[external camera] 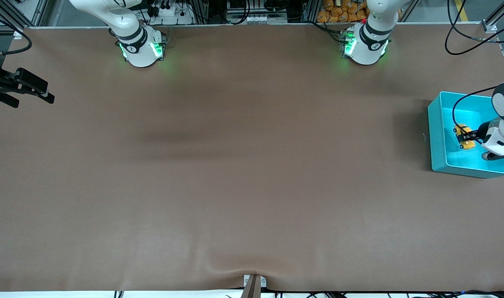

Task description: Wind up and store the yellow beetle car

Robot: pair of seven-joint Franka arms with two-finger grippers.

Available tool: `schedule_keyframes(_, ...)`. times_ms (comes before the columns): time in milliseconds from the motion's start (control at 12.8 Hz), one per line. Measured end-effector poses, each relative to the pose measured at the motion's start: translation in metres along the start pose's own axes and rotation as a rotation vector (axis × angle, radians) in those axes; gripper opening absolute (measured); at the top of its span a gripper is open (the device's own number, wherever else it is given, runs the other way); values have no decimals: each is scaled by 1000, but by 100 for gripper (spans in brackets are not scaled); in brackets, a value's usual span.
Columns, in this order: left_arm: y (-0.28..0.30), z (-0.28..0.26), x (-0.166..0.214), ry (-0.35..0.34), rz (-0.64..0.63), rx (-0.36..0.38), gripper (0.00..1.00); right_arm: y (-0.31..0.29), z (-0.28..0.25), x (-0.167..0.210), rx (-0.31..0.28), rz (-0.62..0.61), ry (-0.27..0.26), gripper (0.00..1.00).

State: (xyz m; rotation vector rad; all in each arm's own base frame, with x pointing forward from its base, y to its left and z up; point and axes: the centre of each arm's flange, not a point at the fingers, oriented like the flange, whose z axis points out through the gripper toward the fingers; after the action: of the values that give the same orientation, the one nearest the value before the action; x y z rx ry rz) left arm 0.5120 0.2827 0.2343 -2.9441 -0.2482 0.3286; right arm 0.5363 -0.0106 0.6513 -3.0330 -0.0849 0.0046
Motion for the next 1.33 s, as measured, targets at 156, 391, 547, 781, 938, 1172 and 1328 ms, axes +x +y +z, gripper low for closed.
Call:
schedule_keyframes(156, 0, 7, 2, 1, 19, 16, 46, 0, 3, 2, 0, 1, -5, 100)
schedule_keyframes(391, -10, 18, 3, 19, 23, 26, 46, 0, 3, 3, -1, 1, 3, 100)
schedule_keyframes(547, -12, 21, 3, 20, 20, 24, 51, 0, 3, 4, -1, 1, 5, 100)
schedule_keyframes(781, -14, 18, 5, 28, 17, 26, 69, 1, 3, 4, -1, 2, 6, 100)
schedule_keyframes(938, -16, 12, 9, 43, 6, 31, 91, 1, 3, 4, -1, 2, 5, 100)
schedule_keyframes(1172, -17, -17, 19, 99, -33, 47, 100, 1, 3, 4, -1, 3, 5, 100)
schedule_keyframes(1328, -13, -49, 22, 137, -31, 66, 100, 1, 3, 4, -1, 3, 5, 100)
